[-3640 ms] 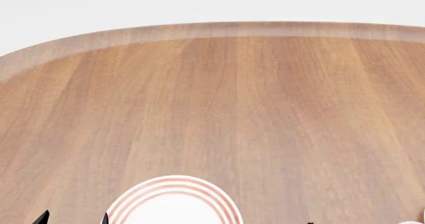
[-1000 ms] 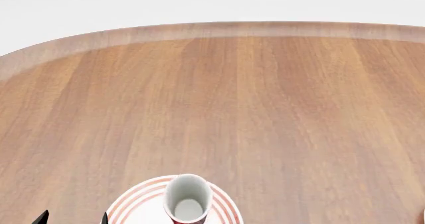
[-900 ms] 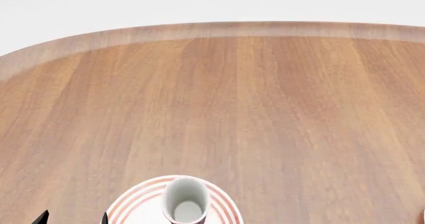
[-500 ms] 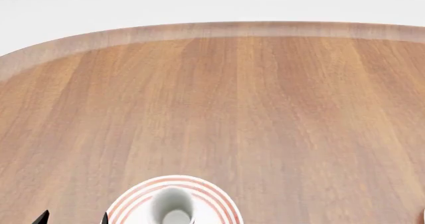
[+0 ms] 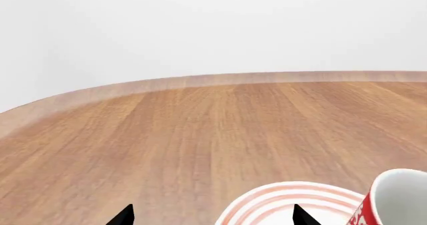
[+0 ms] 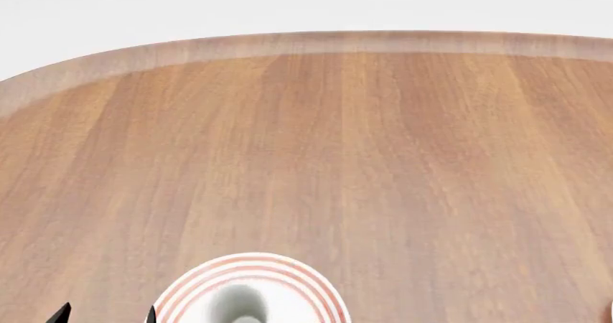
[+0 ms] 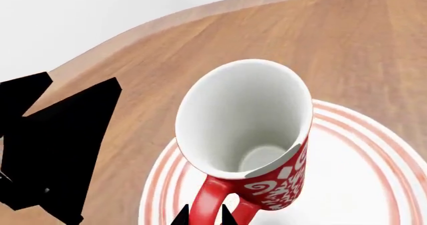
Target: Put the red mug on the left plate.
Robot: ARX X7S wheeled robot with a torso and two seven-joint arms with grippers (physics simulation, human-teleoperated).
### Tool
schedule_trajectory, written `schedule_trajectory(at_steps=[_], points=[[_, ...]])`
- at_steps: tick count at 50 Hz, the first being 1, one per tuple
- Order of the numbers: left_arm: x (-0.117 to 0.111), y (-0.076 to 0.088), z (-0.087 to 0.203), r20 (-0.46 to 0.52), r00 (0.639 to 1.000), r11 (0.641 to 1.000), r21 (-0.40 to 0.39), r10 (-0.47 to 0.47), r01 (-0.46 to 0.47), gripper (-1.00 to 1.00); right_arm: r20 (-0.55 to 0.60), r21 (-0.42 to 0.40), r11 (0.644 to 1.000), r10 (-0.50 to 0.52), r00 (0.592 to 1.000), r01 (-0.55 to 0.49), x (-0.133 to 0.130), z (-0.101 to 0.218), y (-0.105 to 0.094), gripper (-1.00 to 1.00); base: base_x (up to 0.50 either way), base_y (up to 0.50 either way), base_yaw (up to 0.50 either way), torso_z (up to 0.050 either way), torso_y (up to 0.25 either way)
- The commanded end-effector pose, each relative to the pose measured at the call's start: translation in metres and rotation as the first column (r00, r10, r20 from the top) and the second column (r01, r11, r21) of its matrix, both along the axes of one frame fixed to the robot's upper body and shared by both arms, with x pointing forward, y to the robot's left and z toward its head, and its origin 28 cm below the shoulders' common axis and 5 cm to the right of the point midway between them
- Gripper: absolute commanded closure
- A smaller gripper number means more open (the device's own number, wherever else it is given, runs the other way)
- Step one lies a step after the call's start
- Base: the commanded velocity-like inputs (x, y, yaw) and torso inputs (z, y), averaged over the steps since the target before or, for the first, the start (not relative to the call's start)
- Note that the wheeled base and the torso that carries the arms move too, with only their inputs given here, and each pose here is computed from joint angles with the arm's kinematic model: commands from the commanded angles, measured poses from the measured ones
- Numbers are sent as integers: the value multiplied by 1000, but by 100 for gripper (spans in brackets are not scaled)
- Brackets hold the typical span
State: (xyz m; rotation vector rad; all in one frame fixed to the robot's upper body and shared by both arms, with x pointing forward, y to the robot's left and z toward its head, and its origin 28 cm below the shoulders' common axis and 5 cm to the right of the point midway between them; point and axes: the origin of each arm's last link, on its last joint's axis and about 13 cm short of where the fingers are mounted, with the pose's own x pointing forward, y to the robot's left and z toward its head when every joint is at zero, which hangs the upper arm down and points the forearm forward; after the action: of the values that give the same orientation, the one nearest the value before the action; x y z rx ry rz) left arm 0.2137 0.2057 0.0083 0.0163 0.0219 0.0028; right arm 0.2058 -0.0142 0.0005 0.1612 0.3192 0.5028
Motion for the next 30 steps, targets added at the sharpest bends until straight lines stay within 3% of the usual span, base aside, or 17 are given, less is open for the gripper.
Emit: schedule_trajectory(at_steps=[1,30], points=[[0,0,0,0,1000,1000,0,0,0,-100,6,-17,1000,5,1000,-5,3,-5,1,100,0,0,0,0,0],[0,0,0,-1,1000,1000,-1,0,0,-100,-1,-27,1000,-3,1000,3,4,-10,0,100,0,0,0,0,0]])
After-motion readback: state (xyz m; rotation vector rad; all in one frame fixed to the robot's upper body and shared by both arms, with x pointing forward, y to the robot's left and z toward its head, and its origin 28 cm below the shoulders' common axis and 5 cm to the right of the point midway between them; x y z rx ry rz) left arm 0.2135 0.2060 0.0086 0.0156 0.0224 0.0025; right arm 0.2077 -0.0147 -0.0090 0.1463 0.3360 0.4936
